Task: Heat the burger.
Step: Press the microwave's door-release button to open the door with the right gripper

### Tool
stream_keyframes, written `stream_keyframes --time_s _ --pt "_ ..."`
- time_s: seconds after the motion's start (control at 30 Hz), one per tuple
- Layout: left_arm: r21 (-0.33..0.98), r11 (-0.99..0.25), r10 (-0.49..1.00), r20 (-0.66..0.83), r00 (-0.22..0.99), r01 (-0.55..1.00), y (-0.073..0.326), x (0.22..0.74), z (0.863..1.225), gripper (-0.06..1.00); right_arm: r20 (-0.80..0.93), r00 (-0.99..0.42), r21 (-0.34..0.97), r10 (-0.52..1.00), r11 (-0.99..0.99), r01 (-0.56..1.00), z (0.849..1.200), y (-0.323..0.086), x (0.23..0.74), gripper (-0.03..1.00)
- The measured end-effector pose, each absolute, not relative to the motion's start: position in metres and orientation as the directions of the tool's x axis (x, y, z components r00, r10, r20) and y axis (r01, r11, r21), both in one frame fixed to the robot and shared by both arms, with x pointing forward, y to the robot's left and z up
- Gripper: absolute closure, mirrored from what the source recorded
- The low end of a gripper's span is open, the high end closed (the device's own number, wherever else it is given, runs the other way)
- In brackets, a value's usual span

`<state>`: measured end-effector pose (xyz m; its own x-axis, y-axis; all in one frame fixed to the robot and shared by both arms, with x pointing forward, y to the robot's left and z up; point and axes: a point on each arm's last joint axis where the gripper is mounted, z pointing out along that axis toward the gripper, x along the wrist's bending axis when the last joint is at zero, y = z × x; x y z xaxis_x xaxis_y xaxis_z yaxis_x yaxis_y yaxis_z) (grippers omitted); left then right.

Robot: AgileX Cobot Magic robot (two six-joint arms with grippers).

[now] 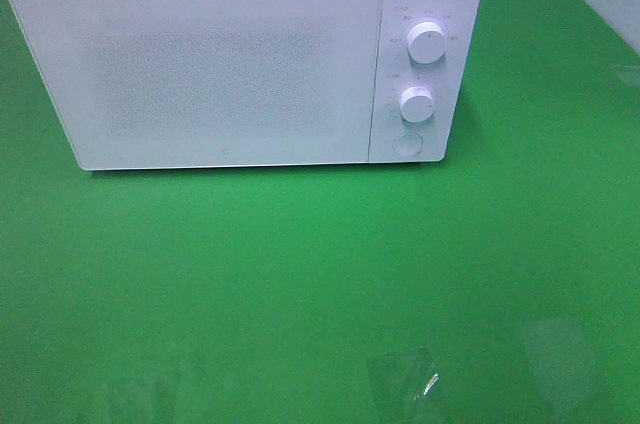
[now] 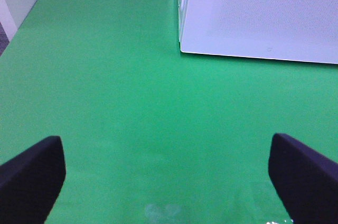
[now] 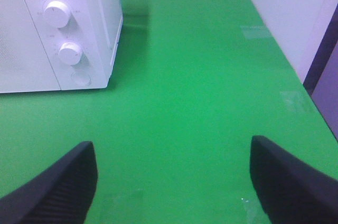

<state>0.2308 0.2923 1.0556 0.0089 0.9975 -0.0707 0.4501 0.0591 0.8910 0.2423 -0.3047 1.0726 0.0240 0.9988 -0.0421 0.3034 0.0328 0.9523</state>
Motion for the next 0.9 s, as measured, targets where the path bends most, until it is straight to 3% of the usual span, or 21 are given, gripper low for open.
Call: stream_keyframes --time_s 0.9 --pt "0.891 0.059 0.997 -0.071 0.009 0.450 0.292 0.231 1.056 -0.04 -0.027 0.024 0.927 0.999 0.016 0.374 1.058 -0.304 0.238 0.20"
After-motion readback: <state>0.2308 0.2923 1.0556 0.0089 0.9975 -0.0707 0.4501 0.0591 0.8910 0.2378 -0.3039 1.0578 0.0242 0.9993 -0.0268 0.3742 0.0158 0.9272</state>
